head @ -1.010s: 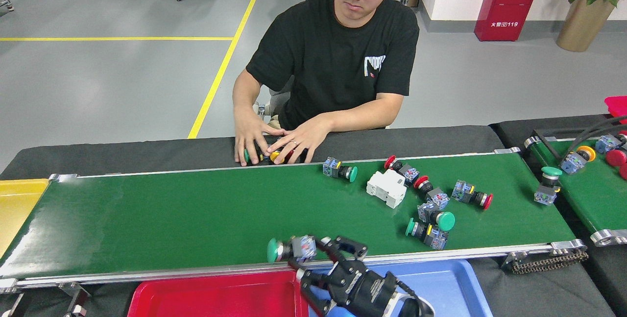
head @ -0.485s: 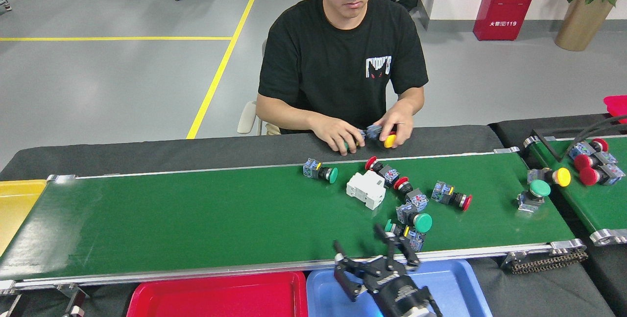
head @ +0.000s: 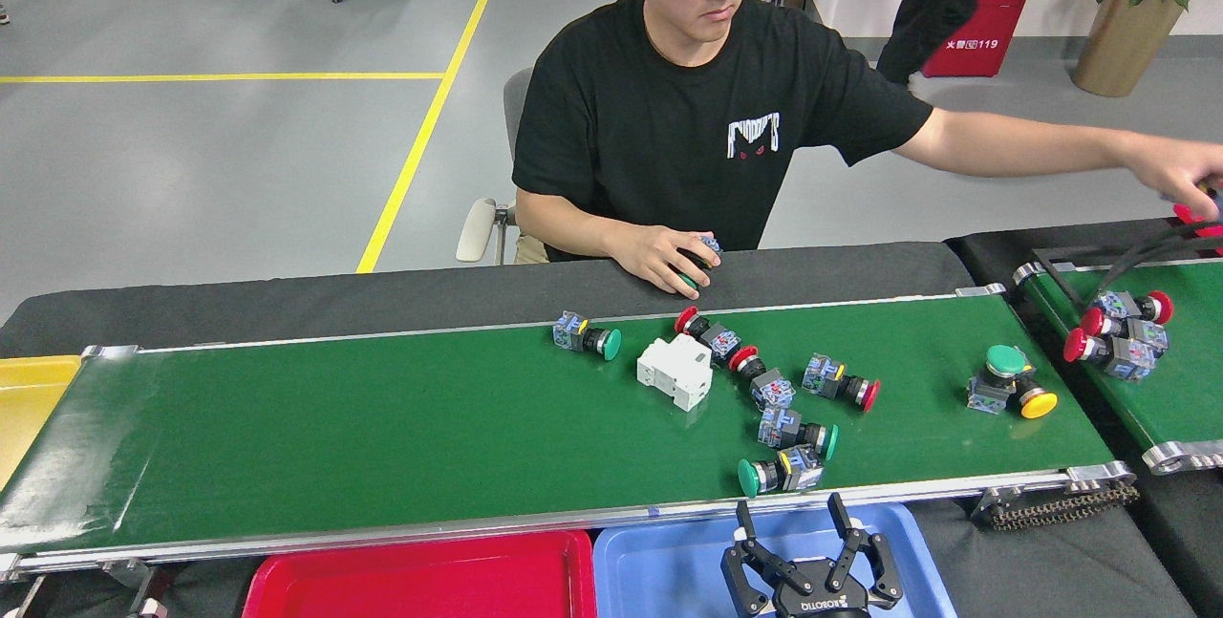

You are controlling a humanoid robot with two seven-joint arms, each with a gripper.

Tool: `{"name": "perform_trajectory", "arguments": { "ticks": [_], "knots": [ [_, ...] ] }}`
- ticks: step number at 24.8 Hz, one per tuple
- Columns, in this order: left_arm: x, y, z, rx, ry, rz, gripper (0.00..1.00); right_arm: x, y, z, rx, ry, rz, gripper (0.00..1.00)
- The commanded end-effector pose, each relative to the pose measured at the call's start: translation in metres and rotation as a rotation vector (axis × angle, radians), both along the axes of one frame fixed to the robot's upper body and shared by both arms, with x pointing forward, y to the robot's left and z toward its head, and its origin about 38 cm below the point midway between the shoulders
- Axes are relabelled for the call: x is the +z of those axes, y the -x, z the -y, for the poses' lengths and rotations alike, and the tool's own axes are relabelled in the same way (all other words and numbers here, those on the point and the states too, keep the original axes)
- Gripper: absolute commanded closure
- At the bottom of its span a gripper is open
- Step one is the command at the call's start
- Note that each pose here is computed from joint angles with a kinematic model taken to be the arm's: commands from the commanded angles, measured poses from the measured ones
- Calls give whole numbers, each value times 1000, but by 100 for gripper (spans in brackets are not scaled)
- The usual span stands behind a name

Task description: Pick switch part from conveyor to tray

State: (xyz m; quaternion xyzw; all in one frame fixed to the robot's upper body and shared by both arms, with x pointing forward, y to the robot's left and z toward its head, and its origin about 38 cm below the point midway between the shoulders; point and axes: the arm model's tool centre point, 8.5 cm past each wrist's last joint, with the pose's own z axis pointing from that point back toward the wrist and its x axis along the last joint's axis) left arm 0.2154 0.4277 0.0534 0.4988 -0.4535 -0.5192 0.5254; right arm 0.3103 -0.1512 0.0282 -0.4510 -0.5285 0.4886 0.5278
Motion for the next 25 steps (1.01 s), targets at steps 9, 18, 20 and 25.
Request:
{"name": "perform_trajectory", "arguments": {
  "ticks": [9, 18, 20, 25],
  "knots": [
    [5, -2, -2, -5, -12, 13, 0, 6, -35, -39, 82, 50, -12, 2],
    [6, -4, -2, -4, -10, 17, 0, 10, -64, -68, 211, 60, -25, 73],
    [7, -4, -3, -4, -13, 18, 0, 8, -64, -68, 237, 62, -37, 86],
    [6, -2, -3, -4, -13, 14, 0, 11, -64, -71, 277, 48, -31, 94]
  ]
}}
